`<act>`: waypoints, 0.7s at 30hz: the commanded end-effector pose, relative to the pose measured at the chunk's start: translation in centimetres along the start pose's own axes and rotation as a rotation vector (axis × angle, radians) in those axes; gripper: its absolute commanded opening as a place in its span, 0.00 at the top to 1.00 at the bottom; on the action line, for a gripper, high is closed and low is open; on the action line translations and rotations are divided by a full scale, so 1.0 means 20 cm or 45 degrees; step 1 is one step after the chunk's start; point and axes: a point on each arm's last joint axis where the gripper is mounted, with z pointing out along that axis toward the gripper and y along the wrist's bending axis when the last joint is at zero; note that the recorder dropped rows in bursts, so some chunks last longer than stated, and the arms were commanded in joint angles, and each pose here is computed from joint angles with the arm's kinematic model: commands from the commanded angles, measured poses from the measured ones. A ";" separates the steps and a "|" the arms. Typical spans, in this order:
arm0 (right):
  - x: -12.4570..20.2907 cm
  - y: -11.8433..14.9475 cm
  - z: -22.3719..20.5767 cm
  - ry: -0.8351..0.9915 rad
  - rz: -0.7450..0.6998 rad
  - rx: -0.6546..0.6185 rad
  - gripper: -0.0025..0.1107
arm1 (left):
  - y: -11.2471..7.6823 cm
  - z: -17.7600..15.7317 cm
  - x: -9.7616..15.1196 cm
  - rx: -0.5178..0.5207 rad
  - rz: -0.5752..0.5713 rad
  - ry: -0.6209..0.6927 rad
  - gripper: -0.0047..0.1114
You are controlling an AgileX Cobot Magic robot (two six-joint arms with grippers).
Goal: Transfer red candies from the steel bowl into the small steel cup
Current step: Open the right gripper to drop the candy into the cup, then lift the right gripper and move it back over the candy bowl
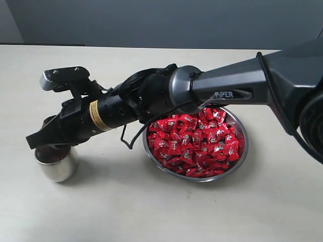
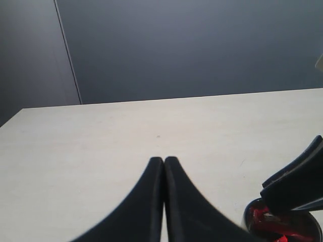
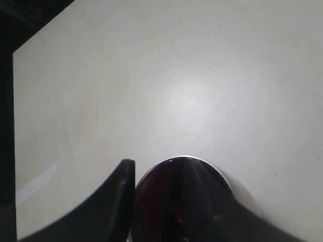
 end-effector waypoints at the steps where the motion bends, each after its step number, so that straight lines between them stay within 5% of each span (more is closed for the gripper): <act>1: -0.06 0.05 -0.07 -0.002 -0.125 -0.016 0.69 | 0.00 0.00 0.00 -0.001 0.000 -0.008 0.96; 3: -0.11 0.09 -0.13 0.001 -0.283 0.032 0.69 | 0.00 0.00 0.00 -0.001 0.000 -0.008 0.96; 13: -0.37 0.15 -0.47 -0.324 -0.352 0.356 0.69 | 0.00 0.00 0.00 -0.001 0.000 -0.008 0.96; 21: -0.28 0.02 -0.77 -0.459 -0.302 0.939 0.69 | 0.00 0.00 0.00 -0.001 0.000 -0.006 0.96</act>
